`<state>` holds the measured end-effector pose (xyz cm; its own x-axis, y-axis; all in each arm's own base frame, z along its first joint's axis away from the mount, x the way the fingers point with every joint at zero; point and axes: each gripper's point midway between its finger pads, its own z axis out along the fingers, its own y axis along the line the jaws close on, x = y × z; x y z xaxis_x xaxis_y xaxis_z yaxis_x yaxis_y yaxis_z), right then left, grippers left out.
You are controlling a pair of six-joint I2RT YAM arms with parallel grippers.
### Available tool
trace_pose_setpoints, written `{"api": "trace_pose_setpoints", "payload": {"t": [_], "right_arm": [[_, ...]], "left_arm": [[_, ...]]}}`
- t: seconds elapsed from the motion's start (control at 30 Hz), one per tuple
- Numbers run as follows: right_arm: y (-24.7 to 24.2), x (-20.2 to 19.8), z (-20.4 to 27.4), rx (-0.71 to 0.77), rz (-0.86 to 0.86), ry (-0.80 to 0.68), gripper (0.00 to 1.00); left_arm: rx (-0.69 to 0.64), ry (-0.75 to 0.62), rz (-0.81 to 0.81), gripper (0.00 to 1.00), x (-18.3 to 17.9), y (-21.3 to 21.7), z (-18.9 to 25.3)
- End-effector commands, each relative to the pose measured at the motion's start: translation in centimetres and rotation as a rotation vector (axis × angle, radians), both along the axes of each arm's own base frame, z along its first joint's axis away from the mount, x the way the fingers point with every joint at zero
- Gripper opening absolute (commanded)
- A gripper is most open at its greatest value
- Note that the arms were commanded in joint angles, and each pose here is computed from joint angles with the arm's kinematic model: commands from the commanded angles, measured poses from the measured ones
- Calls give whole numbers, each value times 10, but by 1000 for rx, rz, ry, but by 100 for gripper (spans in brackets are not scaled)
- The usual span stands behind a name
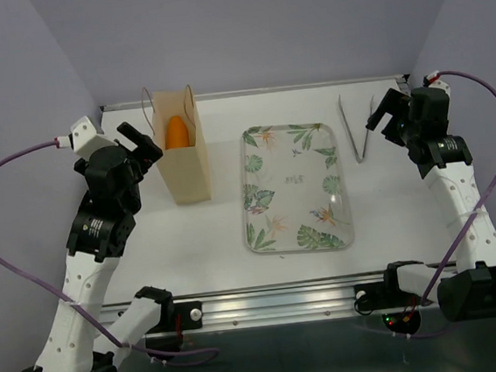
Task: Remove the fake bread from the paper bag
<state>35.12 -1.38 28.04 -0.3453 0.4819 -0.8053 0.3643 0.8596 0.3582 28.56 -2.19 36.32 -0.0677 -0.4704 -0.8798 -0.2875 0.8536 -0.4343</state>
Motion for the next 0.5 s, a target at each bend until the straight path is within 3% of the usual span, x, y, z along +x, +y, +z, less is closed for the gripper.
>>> {"api": "trace_pose_setpoints", "payload": {"t": [0.0,0.23,0.33,0.47], "right_arm": [[-7,-1,23,-8,-38,-61,100],[-5,3,19,-36,-2,-77,100],[-8,1,18,-64,-2,-70,100],[-14,-4,17,-94,-23,-71,100]], "left_arm": [[7,-30,43,99,6,6,12],[109,17,29,99,54,-2,14],[132,70,-31,99,85,-5,10],[166,187,14,99,120,14,-19]]}}
